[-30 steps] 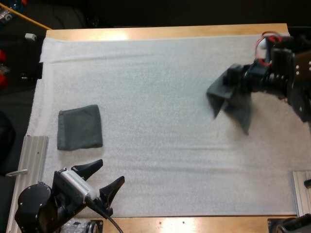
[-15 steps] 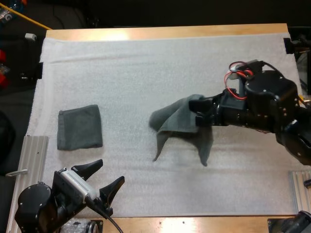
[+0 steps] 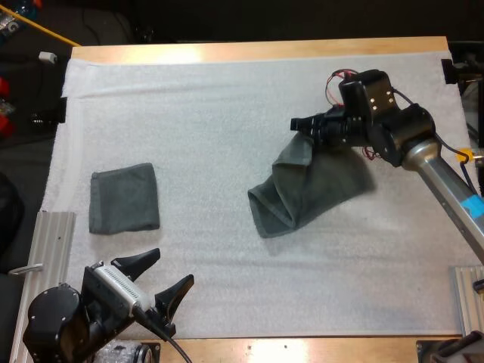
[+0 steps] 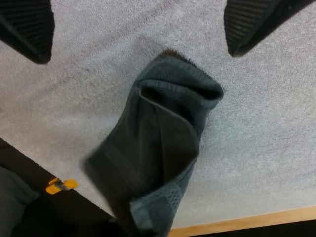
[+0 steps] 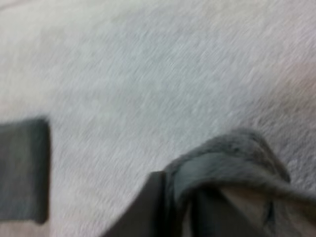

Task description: Pick towel from pile, fold and stack

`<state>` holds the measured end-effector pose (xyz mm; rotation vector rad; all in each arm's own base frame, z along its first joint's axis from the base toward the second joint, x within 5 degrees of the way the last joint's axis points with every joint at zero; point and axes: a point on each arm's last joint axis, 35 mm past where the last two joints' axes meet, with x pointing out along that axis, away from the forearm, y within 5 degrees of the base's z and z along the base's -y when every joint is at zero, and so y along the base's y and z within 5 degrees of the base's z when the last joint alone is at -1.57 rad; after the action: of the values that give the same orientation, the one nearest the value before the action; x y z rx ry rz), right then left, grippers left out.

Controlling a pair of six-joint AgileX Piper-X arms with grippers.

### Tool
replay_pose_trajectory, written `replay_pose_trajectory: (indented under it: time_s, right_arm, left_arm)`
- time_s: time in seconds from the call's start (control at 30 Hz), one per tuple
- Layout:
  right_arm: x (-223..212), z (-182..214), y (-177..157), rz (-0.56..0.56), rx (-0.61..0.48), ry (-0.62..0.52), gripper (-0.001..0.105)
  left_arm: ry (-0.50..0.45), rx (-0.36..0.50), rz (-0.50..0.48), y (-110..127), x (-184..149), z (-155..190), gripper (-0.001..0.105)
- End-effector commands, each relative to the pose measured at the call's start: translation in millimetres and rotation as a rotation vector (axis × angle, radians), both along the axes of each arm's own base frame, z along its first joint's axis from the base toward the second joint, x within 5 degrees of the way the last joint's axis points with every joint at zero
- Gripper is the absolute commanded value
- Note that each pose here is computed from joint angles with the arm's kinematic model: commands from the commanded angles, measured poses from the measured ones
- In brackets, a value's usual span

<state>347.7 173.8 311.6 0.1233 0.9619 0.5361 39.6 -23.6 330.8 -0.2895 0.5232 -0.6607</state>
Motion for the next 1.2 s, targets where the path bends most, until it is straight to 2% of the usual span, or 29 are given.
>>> replay_pose_trajectory:
  time_s: [0.0, 0.03, 0.07, 0.1, 0.13, 0.27, 0.37, 0.53, 0.83, 0.97, 1.17]
  right_arm:
    - [1, 13, -3, -0.004, 0.033, -0.051, 0.052]
    - [2, 15, -5, -0.014, 0.030, -0.065, 0.069]
    - [2, 17, -7, -0.018, 0.027, -0.075, 0.077]
    - [1, 20, -9, -0.021, 0.012, -0.090, 0.082]
    - [-2, 23, -11, -0.026, -0.012, -0.108, 0.083]
    - [-13, 35, -19, -0.040, -0.105, -0.142, 0.074]
    - [-27, 45, -27, -0.008, -0.179, -0.158, 0.067]
    - [-58, 69, -41, 0.030, -0.242, -0.171, 0.067]
    - [-101, 95, -61, 0.062, -0.273, -0.150, 0.067]
    - [-104, 95, -63, 0.061, -0.298, -0.143, 0.067]
    - [-93, 73, -62, 0.024, -0.413, -0.122, 0.067]
  left_arm:
    - [-0.014, -0.006, -0.012, 0, -1, 3, 0.069]
    - [-0.014, -0.006, -0.012, 0, -1, 3, 0.069]
    - [-0.014, -0.006, -0.012, 0, -1, 3, 0.069]
    - [-0.014, -0.006, -0.012, 0, -1, 3, 0.069]
    - [-0.014, -0.006, -0.012, 0, -1, 3, 0.069]
    - [-0.014, -0.006, -0.012, 0, -1, 3, 0.069]
    - [-0.014, -0.006, -0.012, 0, -1, 3, 0.069]
    - [-0.010, -0.005, -0.012, 0, 0, 2, 0.069]
    - [0.016, -0.004, -0.012, -1, 2, -6, 0.069]
    - [0.016, -0.004, -0.012, -1, 2, -6, 0.069]
    - [0.016, -0.009, -0.021, -1, 2, -6, 0.069]
